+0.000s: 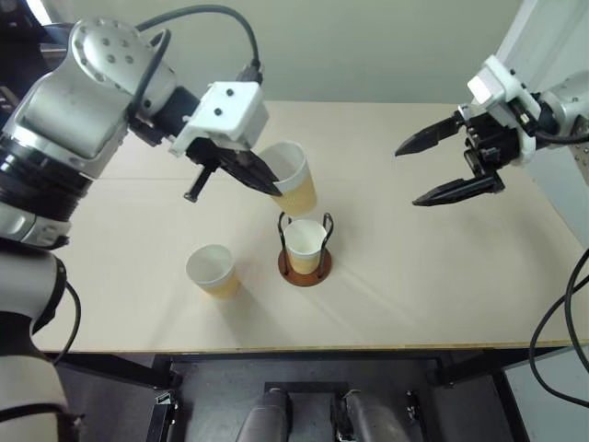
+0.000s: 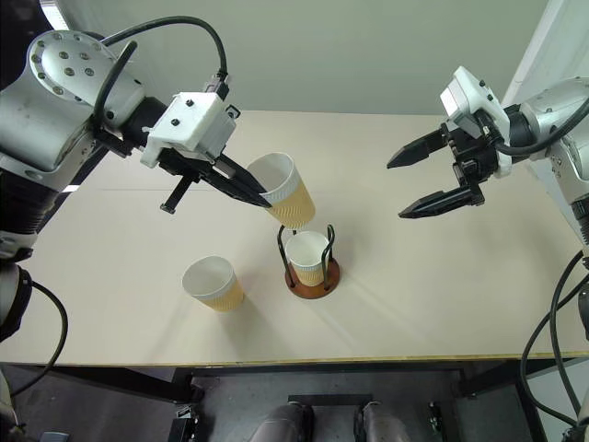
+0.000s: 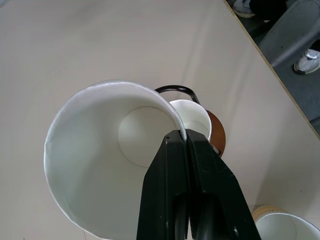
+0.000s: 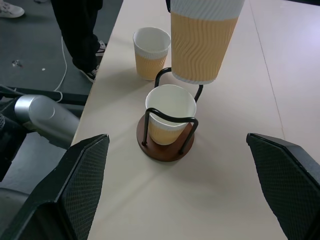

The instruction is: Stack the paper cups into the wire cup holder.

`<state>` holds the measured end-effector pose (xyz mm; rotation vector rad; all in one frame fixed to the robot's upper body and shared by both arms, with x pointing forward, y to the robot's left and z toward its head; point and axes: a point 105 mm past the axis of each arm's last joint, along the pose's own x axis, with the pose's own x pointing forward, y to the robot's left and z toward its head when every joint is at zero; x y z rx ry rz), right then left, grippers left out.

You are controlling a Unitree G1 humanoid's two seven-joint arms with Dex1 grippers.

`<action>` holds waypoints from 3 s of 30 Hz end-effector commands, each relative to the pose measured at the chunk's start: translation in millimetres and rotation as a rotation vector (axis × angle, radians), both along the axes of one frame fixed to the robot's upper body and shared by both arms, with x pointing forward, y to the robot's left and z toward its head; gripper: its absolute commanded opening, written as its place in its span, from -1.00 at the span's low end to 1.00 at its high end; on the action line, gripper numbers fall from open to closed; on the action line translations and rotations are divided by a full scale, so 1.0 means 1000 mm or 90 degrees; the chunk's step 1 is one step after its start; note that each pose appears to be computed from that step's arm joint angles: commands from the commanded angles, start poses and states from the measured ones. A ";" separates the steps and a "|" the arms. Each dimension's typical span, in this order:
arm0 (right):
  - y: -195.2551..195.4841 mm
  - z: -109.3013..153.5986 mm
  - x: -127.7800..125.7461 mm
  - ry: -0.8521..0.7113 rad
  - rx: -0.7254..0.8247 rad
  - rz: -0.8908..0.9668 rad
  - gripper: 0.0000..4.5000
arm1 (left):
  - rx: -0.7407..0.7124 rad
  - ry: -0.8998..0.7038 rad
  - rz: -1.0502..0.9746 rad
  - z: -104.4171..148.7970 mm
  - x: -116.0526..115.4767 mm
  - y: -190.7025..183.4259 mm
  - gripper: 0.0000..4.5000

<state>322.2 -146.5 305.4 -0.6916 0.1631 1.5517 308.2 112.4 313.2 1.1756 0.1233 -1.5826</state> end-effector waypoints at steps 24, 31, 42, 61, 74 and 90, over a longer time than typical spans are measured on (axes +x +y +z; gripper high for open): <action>0.004 0.016 -0.005 -0.035 -0.004 0.019 1.00 | 0.066 0.036 -0.053 -0.027 -0.013 -0.001 -1.00; 0.004 0.016 -0.004 -0.039 -0.008 0.017 1.00 | 0.073 0.020 -0.053 -0.030 -0.009 0.000 -1.00; 0.004 0.015 -0.002 -0.045 -0.011 0.016 1.00 | 0.087 -0.004 -0.063 -0.033 -0.004 -0.003 -1.00; 0.002 0.014 -0.001 -0.049 -0.019 0.009 1.00 | 0.067 -0.009 -0.071 -0.031 0.000 -0.015 0.08; 0.001 0.010 0.000 -0.047 -0.025 0.007 1.00 | 0.045 -0.005 -0.060 -0.028 -0.004 -0.013 0.97; 0.007 0.006 0.008 -0.057 -0.029 0.019 1.00 | -0.011 -0.070 0.011 -0.006 -0.015 0.015 0.97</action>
